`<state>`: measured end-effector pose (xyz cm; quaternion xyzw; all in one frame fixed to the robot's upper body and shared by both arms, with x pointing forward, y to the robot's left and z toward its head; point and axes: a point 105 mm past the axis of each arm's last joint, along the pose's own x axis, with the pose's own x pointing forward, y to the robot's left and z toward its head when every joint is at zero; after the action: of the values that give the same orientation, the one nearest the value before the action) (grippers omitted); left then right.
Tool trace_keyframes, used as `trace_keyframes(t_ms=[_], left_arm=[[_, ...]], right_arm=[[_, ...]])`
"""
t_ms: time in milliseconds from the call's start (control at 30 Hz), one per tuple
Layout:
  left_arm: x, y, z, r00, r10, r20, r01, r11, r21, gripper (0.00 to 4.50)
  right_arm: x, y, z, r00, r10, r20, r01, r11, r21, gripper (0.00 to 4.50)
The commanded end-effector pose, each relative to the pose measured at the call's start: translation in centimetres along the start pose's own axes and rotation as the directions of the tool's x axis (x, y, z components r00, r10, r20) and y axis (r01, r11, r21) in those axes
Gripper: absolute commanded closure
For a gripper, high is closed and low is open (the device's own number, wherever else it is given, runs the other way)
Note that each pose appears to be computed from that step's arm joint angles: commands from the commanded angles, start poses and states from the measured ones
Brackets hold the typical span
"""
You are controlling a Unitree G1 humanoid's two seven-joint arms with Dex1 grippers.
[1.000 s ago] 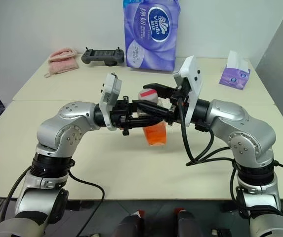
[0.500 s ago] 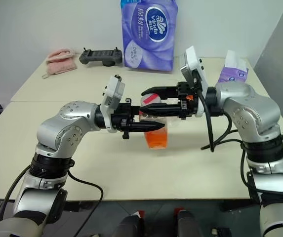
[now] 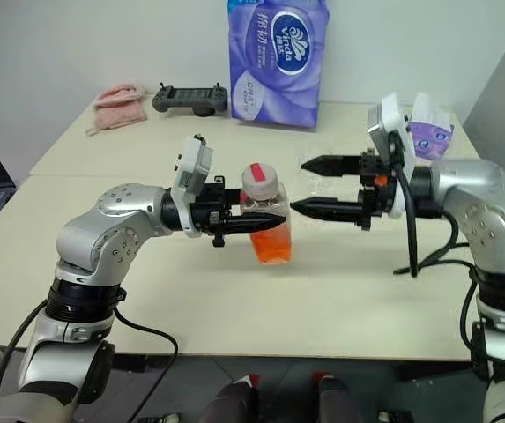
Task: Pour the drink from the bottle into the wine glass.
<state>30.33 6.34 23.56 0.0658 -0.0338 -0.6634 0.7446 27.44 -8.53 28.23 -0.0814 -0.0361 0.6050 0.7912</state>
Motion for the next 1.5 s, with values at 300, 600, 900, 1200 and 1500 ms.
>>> trace_keyframes(t_ms=[300,600,900,1200,1500], left_arm=[[0.7,-0.4,1.9,0.998,-0.036,0.046,0.032,0.997,0.070,2.68],[0.5,-0.5,1.8,0.999,-0.034,0.041,0.031,0.997,0.066,2.68],[0.7,-0.3,1.9,0.998,-0.030,0.046,0.027,0.997,0.070,2.68],[0.6,-0.3,1.8,0.999,-0.024,0.044,0.021,0.998,0.067,2.68],[0.6,-0.2,1.9,0.999,-0.022,0.043,0.019,0.997,0.069,2.68]], right_arm=[[4.0,0.2,2.0,0.968,-0.189,0.163,0.204,0.975,-0.083,0.33],[2.7,0.1,1.8,0.966,-0.202,0.162,0.211,0.977,-0.039,0.33],[2.6,1.5,2.0,0.982,-0.118,0.150,0.124,0.992,-0.033,0.33],[2.8,1.3,1.8,0.984,-0.116,0.138,0.122,0.992,-0.036,0.33],[3.8,-0.1,1.6,0.975,-0.161,0.150,0.171,0.984,-0.052,0.33]])
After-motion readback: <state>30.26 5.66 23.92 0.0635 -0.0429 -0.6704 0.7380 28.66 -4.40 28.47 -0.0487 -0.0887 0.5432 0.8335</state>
